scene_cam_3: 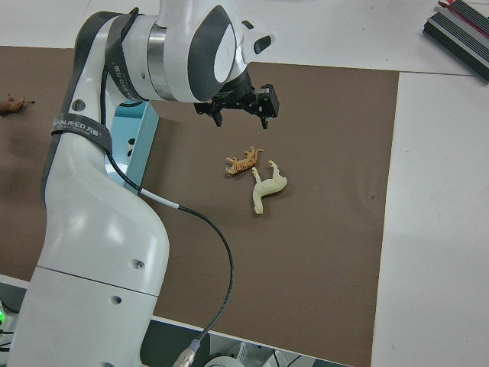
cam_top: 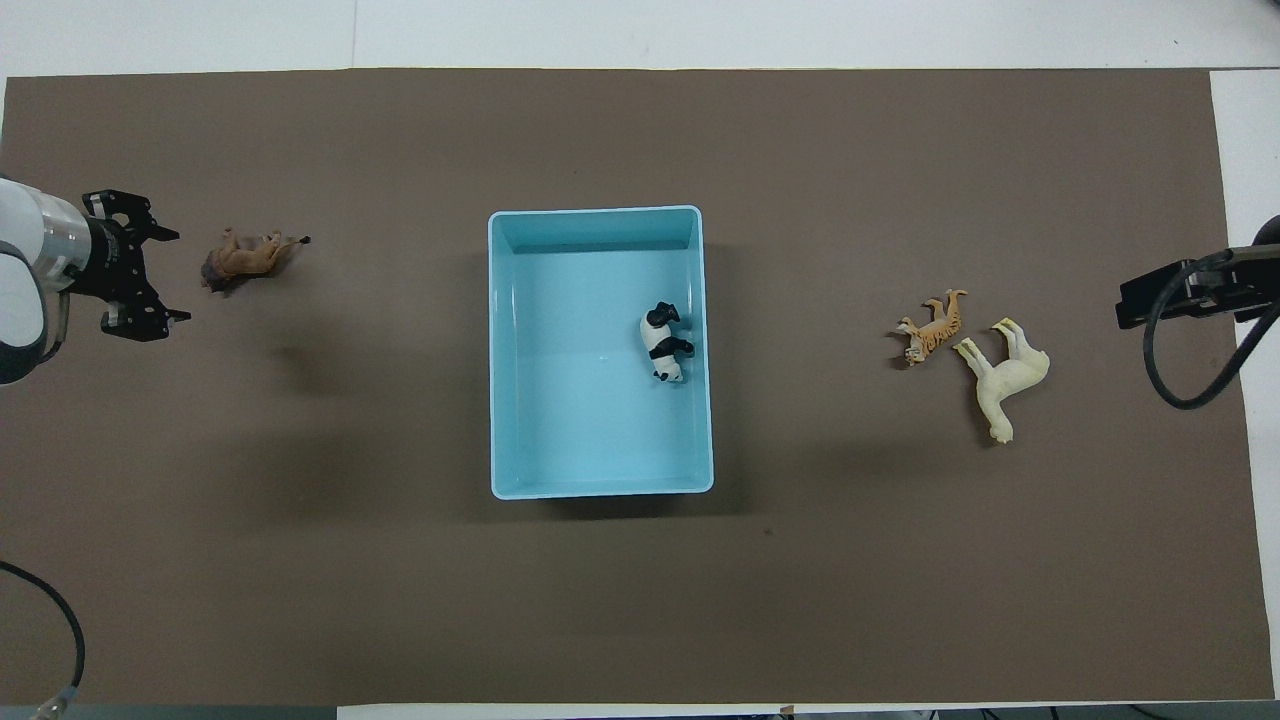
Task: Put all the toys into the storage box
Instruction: 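Grasp the brown horse with the left gripper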
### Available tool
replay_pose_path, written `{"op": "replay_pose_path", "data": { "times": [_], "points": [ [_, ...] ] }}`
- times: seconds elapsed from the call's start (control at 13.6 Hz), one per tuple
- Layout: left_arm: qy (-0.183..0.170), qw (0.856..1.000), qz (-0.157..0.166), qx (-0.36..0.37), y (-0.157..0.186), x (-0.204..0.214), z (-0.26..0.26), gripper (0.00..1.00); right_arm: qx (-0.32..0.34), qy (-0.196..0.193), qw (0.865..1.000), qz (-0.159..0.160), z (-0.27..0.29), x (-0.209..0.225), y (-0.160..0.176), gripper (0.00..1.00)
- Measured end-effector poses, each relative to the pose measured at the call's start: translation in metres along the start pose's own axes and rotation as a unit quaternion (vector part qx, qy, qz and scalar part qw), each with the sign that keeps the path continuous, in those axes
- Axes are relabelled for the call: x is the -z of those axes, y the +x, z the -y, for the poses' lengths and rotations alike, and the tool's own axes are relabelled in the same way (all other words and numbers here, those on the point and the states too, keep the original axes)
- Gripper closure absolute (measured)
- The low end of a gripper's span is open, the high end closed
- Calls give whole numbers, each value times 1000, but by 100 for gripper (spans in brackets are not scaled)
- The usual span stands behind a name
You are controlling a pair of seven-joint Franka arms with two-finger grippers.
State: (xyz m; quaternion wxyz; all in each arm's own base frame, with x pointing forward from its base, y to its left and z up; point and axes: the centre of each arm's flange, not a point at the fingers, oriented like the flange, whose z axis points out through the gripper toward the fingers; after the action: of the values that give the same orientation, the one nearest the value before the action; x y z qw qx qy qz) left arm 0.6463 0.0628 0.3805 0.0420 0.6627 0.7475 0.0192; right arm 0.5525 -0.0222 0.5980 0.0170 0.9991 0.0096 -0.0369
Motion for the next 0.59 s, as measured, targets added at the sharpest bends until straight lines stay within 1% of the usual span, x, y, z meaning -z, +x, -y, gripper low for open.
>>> {"op": "replay_pose_path", "data": {
  "times": [0.22, 0.44, 0.59],
  "points": [
    [-13, 1000, -7, 17, 2, -25, -26, 0, 0, 0, 1000, 0, 0, 0, 0, 0],
    [-29, 999, -6, 29, 2, -41, -33, 0, 0, 0, 1000, 0, 0, 0, 0, 0],
    [-28, 999, -5, 35, -2, -53, -33, 0, 0, 0, 1000, 0, 0, 0, 0, 0]
  ]
}}
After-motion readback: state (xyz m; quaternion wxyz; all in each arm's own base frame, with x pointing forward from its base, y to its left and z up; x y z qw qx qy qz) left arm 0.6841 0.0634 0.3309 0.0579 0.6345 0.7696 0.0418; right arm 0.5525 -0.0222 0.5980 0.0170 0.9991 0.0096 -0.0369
